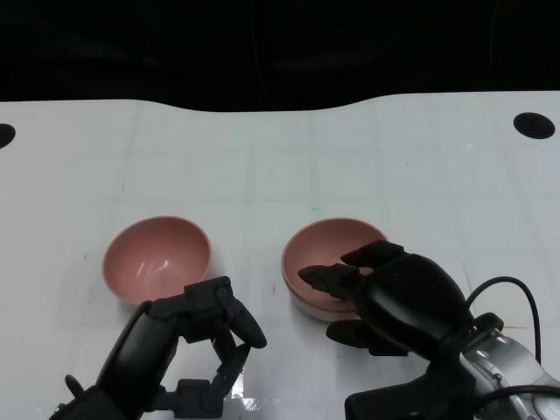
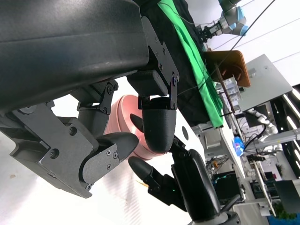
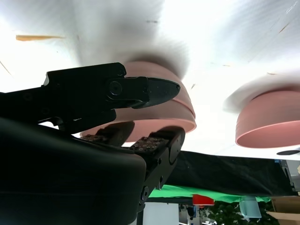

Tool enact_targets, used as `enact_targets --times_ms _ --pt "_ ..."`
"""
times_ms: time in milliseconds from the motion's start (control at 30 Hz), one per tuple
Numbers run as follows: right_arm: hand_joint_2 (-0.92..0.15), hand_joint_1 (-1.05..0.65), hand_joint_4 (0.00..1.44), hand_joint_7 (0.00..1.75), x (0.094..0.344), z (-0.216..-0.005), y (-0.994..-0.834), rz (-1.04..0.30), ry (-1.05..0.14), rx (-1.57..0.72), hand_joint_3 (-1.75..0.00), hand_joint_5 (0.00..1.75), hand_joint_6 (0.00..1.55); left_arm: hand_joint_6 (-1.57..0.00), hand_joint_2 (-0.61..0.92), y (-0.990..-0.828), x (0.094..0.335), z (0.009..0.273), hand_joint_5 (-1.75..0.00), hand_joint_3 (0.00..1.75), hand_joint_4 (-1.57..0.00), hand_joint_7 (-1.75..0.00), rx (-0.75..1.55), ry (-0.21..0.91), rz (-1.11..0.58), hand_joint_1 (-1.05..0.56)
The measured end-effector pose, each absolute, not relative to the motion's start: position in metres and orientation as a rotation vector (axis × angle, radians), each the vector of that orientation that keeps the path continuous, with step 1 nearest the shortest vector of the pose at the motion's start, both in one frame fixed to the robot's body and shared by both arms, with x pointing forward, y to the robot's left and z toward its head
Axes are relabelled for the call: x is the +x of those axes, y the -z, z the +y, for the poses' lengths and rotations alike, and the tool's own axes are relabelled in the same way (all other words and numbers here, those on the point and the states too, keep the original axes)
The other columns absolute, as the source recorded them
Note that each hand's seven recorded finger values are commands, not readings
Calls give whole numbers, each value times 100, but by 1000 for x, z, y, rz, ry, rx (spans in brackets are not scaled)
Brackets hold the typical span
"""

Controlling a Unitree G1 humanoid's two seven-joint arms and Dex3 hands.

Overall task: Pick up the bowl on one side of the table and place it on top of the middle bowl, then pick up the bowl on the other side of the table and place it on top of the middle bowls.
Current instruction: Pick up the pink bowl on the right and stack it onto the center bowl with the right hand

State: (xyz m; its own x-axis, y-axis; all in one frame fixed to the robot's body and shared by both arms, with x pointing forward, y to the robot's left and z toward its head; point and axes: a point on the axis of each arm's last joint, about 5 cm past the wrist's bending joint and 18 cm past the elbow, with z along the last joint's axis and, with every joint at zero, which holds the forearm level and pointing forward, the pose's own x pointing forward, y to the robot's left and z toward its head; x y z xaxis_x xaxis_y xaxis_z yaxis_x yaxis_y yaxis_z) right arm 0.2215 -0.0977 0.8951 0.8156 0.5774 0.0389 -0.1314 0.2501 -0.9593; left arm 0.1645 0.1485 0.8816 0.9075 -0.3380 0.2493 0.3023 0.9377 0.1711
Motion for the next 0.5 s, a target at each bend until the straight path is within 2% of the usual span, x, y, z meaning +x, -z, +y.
enact_targets --times_ms 167,267,500 --pt "-92 -74 1 0 216 -100 -900 -455 -476 -1199 -41 53 29 -74 44 -881 165 149 -157 116 -76 -127 130 331 -280 -17" --pt "-92 -74 0 0 214 -104 -905 -468 -452 -1184 -42 54 27 -74 44 -882 165 149 -157 117 -76 -127 131 331 -280 -16" --pt "-92 -67 0 4 204 -118 -909 -515 -386 -1094 -34 75 36 -74 44 -882 165 149 -156 118 -76 -127 138 333 -281 -16"
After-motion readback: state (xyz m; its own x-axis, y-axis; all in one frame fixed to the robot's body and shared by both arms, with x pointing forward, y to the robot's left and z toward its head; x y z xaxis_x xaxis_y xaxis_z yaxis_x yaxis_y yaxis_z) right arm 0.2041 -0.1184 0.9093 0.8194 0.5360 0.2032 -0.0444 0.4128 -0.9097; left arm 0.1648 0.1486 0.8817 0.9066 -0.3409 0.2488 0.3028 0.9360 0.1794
